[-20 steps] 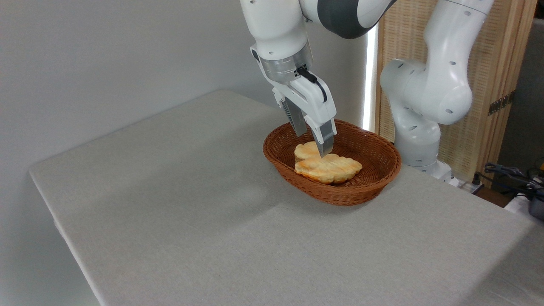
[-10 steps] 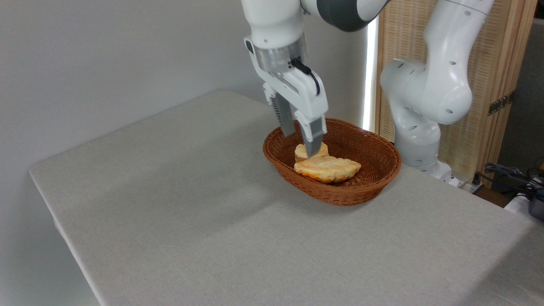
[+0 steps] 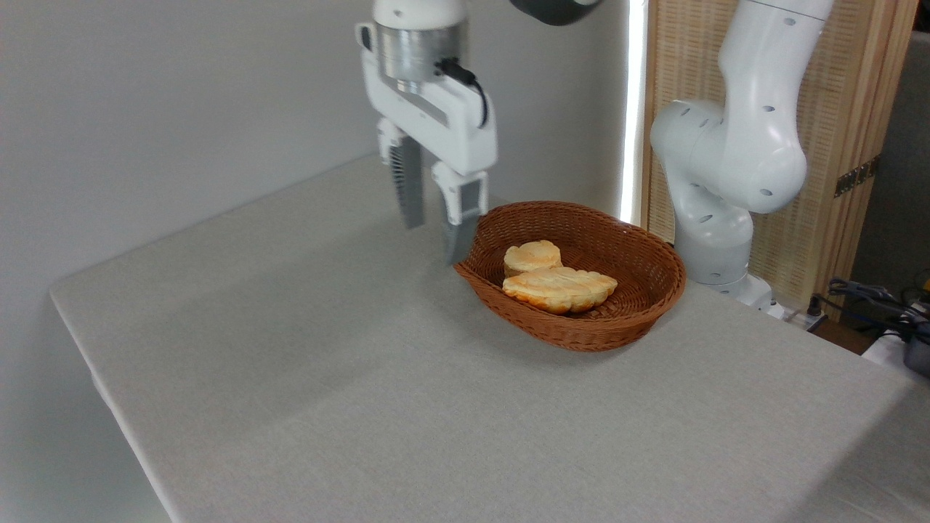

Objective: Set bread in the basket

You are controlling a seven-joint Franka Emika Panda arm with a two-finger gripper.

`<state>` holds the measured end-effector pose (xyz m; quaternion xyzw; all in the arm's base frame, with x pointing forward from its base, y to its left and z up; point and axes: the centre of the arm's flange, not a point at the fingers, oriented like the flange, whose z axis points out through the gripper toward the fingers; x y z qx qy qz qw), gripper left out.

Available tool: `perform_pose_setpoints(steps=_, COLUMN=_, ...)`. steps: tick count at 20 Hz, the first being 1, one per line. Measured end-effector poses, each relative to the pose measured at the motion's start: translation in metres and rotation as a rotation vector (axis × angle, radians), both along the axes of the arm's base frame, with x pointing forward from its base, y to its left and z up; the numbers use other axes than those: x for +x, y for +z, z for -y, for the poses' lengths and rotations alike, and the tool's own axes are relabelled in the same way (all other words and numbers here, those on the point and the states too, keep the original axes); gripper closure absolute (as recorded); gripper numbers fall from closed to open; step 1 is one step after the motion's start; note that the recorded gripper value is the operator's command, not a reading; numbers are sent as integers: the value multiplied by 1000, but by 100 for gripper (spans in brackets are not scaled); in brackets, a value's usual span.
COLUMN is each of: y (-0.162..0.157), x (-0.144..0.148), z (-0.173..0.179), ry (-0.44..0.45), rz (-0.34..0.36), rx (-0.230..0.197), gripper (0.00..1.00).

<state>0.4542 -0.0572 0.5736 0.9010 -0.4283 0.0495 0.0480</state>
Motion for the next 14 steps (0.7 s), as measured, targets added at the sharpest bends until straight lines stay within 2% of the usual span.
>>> perform_pose_setpoints(steps=4, y=11, x=26, z=16, ry=49, rz=19, rx=7, gripper=0)
perform_pose_setpoints(steps=9, y=8, x=55, z=33, ry=88, rz=14, rx=23, gripper=0)
perform_pose_setpoints(steps=14, y=-5, x=74, z=41, ry=95, rz=4, rx=83, gripper=0)
